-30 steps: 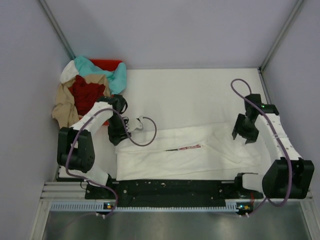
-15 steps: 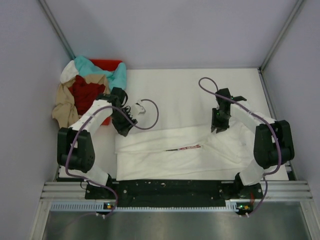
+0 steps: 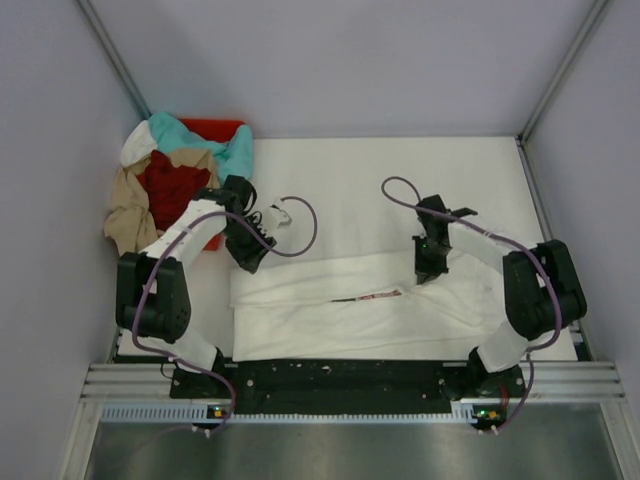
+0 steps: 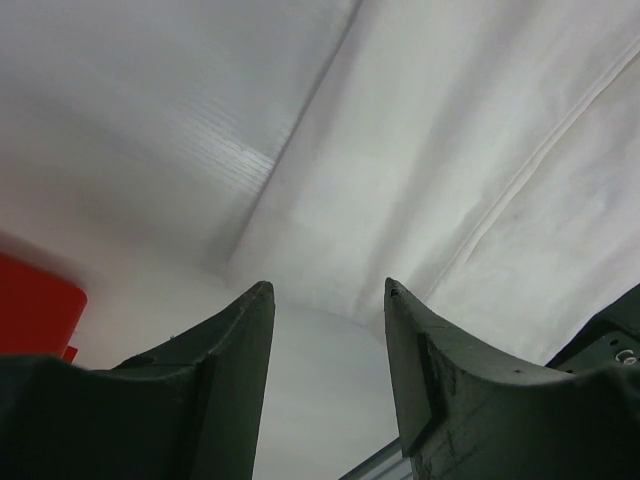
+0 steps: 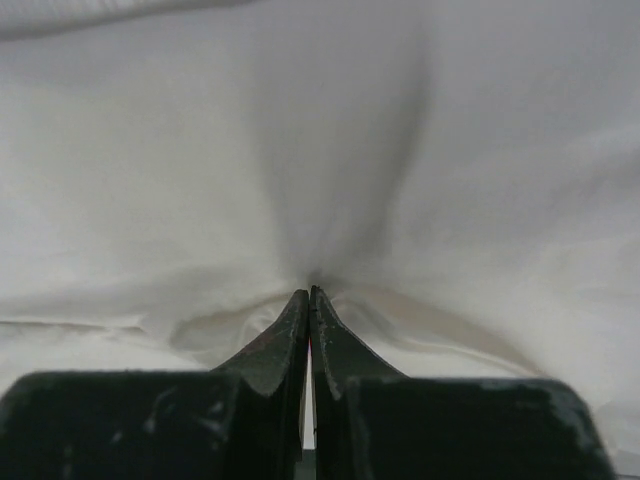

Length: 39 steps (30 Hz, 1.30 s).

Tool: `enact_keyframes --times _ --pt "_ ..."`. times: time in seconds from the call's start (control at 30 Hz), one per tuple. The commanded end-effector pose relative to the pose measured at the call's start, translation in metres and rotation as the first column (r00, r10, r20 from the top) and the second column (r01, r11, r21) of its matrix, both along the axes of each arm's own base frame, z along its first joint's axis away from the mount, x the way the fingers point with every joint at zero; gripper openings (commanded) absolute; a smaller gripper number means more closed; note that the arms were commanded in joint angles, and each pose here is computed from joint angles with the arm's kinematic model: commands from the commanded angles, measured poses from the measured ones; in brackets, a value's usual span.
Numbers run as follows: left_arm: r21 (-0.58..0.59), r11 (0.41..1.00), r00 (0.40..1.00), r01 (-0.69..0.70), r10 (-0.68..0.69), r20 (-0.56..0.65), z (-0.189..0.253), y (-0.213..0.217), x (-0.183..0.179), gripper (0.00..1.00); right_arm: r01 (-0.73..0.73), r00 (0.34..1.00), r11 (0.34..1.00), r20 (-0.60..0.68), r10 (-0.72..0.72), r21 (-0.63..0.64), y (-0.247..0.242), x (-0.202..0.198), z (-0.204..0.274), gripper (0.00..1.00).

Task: Fold and stack the t-shirts
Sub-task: Fold the other side of the tshirt into a rectangle

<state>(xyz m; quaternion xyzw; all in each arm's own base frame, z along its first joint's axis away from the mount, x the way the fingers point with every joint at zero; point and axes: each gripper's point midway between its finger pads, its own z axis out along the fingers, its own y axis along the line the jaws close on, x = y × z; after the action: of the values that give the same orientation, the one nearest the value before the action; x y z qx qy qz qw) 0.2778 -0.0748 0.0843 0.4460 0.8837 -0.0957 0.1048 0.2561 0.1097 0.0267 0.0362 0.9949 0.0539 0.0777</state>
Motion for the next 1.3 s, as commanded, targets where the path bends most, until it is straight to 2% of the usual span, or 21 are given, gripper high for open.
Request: enact_keyframes --times 0.0,0.17,0.3,0.37,0.47,0.53,0.6,0.7,0.77,0.87,1.0,1.1,1.27 --pt "-0.014 1.000 1.000 -0.006 0.007 0.026 0.005 -0.002 0.007 0.52 0.021 0.999 1.000 0.031 -0.022 0.020 0.015 -0.025 0.017 0.00" --pt "-0.010 1.000 0.999 -0.006 0.006 0.041 0.008 -0.001 0.010 0.52 -0.021 0.997 0.998 -0.075 0.025 0.060 0.041 -0.081 0.008 0.00" --pt "-0.010 1.000 0.999 0.018 -0.018 0.044 0.011 -0.001 0.007 0.53 -0.158 0.973 0.985 -0.158 0.167 0.069 0.060 -0.126 0.018 0.00" --pt "-0.008 1.000 0.998 0.022 -0.022 0.058 0.014 -0.001 0.008 0.53 -0.224 0.961 0.971 -0.146 0.235 0.089 0.066 -0.130 0.037 0.00" --pt "-0.012 1.000 0.998 0.020 -0.019 0.059 0.016 -0.001 0.008 0.53 -0.249 0.969 0.968 0.010 0.248 0.039 0.062 -0.099 0.078 0.00" --pt "-0.018 1.000 0.998 0.018 -0.017 0.056 0.016 -0.002 0.007 0.53 -0.181 0.979 0.982 0.091 0.185 -0.046 0.042 -0.071 0.093 0.00" --pt "-0.023 1.000 0.998 0.015 -0.014 0.054 0.015 -0.003 0.005 0.53 -0.060 0.993 0.990 0.089 0.071 -0.128 0.004 -0.047 0.083 0.00" --pt "-0.029 0.999 0.998 0.016 -0.014 0.057 0.015 -0.003 0.001 0.53 0.031 0.996 0.979 0.084 -0.015 -0.200 -0.034 -0.017 0.057 0.00" --pt "-0.029 0.999 0.998 0.017 -0.016 0.059 0.015 -0.002 -0.002 0.53 0.060 0.994 0.979 0.102 -0.041 -0.193 -0.041 0.007 0.046 0.00" --pt "-0.029 0.999 0.999 0.016 -0.015 0.051 0.014 -0.001 -0.008 0.53 0.030 0.991 0.982 0.130 -0.006 -0.187 -0.037 0.035 0.039 0.00" --pt "-0.032 0.999 0.998 0.018 -0.016 0.053 0.012 -0.001 -0.012 0.53 -0.005 0.995 0.984 0.098 0.023 -0.177 -0.029 0.046 0.022 0.00" --pt "-0.049 0.999 0.998 0.019 -0.016 0.059 0.014 -0.005 -0.010 0.53 -0.026 0.999 0.993 0.043 0.031 -0.115 -0.018 0.034 0.007 0.00" --pt "-0.074 0.996 0.995 0.050 -0.043 0.087 0.024 -0.017 -0.006 0.53 -0.041 0.998 0.999 0.037 0.042 -0.019 -0.005 0.008 0.014 0.00"
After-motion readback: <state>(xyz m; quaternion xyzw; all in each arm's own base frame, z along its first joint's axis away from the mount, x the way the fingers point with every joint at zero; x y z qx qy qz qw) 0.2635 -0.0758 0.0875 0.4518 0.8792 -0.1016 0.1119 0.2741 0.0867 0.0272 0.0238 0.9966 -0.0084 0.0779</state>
